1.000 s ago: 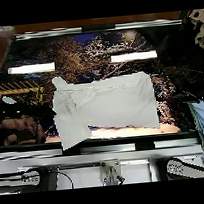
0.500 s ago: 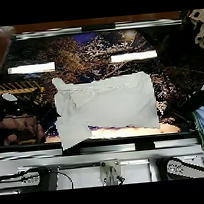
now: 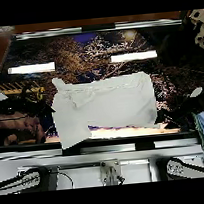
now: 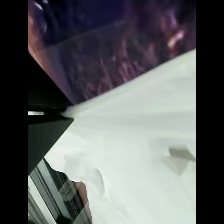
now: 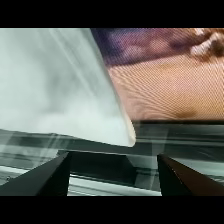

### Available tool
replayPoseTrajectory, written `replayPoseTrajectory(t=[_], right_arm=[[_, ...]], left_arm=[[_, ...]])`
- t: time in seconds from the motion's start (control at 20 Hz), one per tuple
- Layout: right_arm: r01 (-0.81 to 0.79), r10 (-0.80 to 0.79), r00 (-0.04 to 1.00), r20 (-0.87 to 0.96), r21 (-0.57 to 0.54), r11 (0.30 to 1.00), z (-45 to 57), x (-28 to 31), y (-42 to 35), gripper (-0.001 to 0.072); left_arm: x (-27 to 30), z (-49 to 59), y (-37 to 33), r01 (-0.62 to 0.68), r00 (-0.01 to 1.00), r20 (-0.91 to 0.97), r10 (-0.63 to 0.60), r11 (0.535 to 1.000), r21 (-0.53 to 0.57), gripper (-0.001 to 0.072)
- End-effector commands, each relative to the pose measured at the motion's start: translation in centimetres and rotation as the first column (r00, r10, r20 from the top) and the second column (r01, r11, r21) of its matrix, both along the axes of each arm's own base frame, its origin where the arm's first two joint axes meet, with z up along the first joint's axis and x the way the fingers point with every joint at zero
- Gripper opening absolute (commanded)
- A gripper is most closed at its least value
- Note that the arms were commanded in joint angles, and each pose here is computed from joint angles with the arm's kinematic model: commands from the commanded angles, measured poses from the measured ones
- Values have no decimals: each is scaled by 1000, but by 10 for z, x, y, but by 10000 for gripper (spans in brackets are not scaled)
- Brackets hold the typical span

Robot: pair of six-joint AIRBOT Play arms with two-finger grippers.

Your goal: Fold the shirts.

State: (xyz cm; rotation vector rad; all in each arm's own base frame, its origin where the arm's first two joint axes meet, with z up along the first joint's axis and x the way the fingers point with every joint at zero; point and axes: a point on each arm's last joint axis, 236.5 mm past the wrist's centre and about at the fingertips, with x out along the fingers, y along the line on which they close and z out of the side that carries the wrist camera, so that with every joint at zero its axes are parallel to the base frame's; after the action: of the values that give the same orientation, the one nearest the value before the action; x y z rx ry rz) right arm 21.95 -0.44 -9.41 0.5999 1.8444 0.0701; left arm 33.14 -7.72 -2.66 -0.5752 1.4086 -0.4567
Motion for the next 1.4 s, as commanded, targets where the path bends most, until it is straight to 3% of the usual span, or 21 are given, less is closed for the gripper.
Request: replayPoseTrajectory(t=[0.0, 0.2, 0.4, 0.55, 0.6, 0.65, 0.75, 0.85, 1.0, 1.1, 1.2, 1.35], right_arm=[[26, -26, 999, 36, -3, 1000, -3, 10, 3, 665], [93, -91, 993, 76, -28, 995, -10, 25, 0, 665], [113, -114, 993, 8, 40, 993, -23, 12, 17, 651], [110, -110, 994, 9, 63, 992, -25, 9, 23, 449], [107, -111, 993, 30, 101, 989, -22, 14, 30, 222], [99, -111, 991, 69, 160, 982, -14, 22, 40, 71], [6, -72, 967, 244, 260, 966, 12, 48, 57, 69], [-70, -36, 899, 435, 227, 971, 57, 80, 52, 69], [-137, 65, 680, 731, 39, 990, 168, 129, 32, 69], [-90, 155, 404, 901, -130, 987, 286, 150, 22, 69], [68, 238, 90, 967, -245, 967, 412, 142, 13, 69], [349, 376, -324, 868, -259, 901, 575, 76, 8, 69]], left_arm=[[1, 16, 0, 2, 999, 49, -3, 1000, 8, 30], [1, 26, 0, 2, 997, 83, -3, 1000, 16, 30], [2, 31, 0, 1, 995, 100, -3, 1000, 20, 30], [5, 37, 1, 1, 993, 118, -3, 1000, 24, 30], [9, 41, 1, 0, 991, 132, -4, 1000, 28, 30], [14, 48, 3, 0, 988, 155, -5, 999, 33, 30], [31, 71, 6, -3, 974, 224, -8, 999, 49, 30], [50, 112, 10, -6, 940, 339, -20, 997, 76, 29], [70, 209, 14, -30, 824, 565, -47, 991, 127, 29], [67, 294, 11, -67, 686, 725, -60, 987, 145, 29], [46, 399, -4, -100, 461, 887, -21, 992, 75, 30], [-22, 535, -4, -207, 62, 998, 11, 978, 3, 30]])
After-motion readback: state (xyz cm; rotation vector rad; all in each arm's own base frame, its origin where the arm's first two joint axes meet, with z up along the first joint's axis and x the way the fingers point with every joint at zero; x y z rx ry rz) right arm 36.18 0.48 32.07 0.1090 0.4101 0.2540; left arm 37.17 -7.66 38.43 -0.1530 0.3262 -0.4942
